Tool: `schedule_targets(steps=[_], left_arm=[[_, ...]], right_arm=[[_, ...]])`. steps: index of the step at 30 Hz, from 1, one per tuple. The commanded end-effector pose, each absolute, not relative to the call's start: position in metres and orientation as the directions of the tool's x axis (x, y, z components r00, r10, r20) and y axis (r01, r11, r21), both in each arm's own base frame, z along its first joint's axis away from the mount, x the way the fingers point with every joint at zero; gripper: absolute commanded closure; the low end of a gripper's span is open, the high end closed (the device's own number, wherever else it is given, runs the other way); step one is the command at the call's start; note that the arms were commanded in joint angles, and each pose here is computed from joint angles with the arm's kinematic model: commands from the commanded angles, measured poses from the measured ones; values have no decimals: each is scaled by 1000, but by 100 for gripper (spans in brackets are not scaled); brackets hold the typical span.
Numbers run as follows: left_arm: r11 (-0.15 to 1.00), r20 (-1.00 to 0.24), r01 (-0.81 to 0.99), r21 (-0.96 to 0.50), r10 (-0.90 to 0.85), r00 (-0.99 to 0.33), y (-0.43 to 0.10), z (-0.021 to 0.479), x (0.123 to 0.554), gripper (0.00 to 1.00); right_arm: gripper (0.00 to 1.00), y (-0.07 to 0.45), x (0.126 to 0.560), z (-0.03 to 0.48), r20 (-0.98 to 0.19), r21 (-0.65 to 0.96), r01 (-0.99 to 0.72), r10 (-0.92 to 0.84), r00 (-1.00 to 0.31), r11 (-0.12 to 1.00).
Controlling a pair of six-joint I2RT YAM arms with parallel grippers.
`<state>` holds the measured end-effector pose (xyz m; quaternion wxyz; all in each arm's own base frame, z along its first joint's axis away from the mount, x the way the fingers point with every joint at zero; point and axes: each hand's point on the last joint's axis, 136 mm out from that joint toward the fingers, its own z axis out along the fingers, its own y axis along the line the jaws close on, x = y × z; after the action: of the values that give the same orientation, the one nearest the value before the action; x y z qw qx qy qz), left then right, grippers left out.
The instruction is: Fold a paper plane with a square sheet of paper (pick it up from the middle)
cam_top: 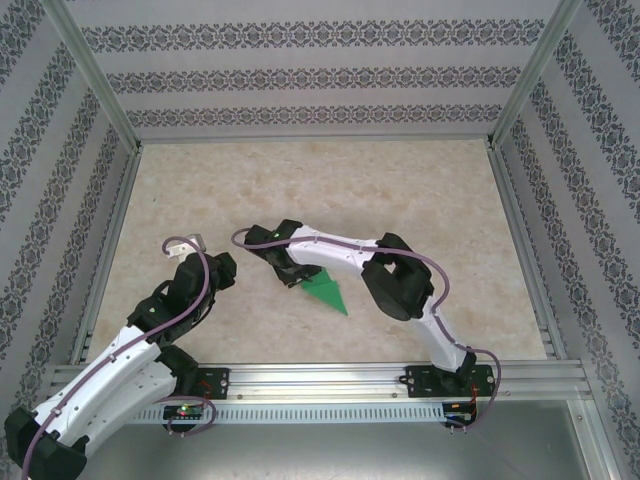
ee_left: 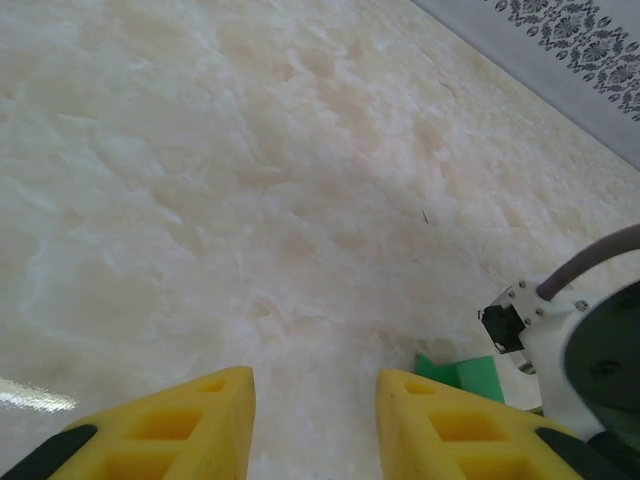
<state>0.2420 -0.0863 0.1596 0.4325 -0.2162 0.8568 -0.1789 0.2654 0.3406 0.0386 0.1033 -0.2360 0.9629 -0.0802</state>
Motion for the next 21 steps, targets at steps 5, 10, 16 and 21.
schedule_targets(steps=[5,10,16,21], left_arm=[[847,-618,-155,-509,-485,-619,-108,150,244,57],[844,-542,-96,-528,-422,-727,-142,136,251,57],[843,-447,-52,-536,-336,-829,-177,115,259,57],[846,-392,-25,-533,-272,-879,-204,99,263,57]], right_arm=[[44,342,270,126,-391,297,-377,-249,-886,877],[61,305,255,125,-363,582,-315,-107,-926,750],[71,271,238,91,-296,564,-293,-142,-945,772],[80,275,229,75,-235,609,-277,-164,-958,743]])
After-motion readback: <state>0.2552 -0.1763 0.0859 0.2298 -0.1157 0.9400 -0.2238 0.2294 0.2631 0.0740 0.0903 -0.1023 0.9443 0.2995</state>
